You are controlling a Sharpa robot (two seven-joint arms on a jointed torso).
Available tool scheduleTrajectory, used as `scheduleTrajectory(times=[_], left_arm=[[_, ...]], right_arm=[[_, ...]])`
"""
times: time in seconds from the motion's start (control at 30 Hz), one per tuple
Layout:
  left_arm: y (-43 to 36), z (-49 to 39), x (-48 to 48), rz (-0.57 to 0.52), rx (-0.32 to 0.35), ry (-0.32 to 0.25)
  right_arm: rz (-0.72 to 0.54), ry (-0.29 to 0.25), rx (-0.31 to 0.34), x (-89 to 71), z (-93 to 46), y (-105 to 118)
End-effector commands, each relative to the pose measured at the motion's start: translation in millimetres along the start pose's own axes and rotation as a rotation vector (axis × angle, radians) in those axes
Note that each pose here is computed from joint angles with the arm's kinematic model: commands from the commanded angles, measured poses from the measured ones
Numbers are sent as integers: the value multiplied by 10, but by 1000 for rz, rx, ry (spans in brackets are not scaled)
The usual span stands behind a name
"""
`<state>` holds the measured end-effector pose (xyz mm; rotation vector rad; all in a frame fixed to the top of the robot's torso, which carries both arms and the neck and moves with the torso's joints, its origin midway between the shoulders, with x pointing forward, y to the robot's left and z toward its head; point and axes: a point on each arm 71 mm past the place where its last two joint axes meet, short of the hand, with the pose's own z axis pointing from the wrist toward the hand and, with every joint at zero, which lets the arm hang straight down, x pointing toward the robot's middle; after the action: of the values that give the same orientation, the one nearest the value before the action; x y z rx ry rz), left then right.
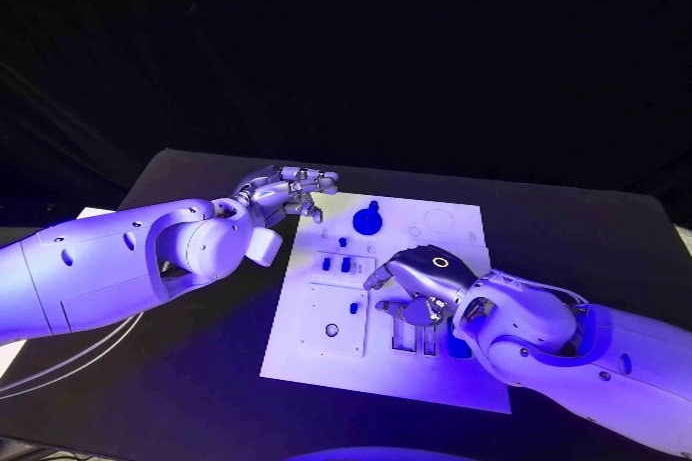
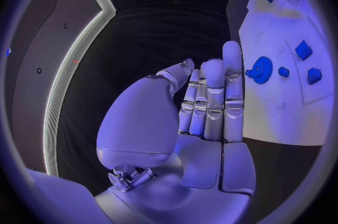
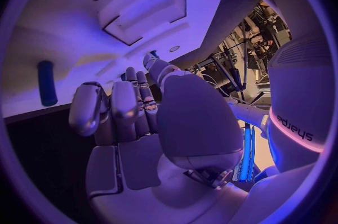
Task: Assemble the parts on the task board
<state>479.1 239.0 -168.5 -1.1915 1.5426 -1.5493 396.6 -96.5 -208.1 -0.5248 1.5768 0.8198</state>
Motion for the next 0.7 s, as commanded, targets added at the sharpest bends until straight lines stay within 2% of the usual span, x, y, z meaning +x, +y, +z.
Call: scheduleTrajectory(times=[0.03,0.2,0.37,0.53,0.7], left_arm=[[-4,3,33,-6,6,29],[-1,0,46,-4,6,35],[-1,-5,46,-3,7,36],[1,-8,40,-2,7,35],[4,-8,42,-3,6,37]], right_arm=[[21,-44,48,-161,-87,-124],[-5,-41,103,-316,-240,-307],[-40,-13,143,-378,-367,-434],[-72,11,167,-387,-428,-506],[-90,25,174,-380,-430,-529]])
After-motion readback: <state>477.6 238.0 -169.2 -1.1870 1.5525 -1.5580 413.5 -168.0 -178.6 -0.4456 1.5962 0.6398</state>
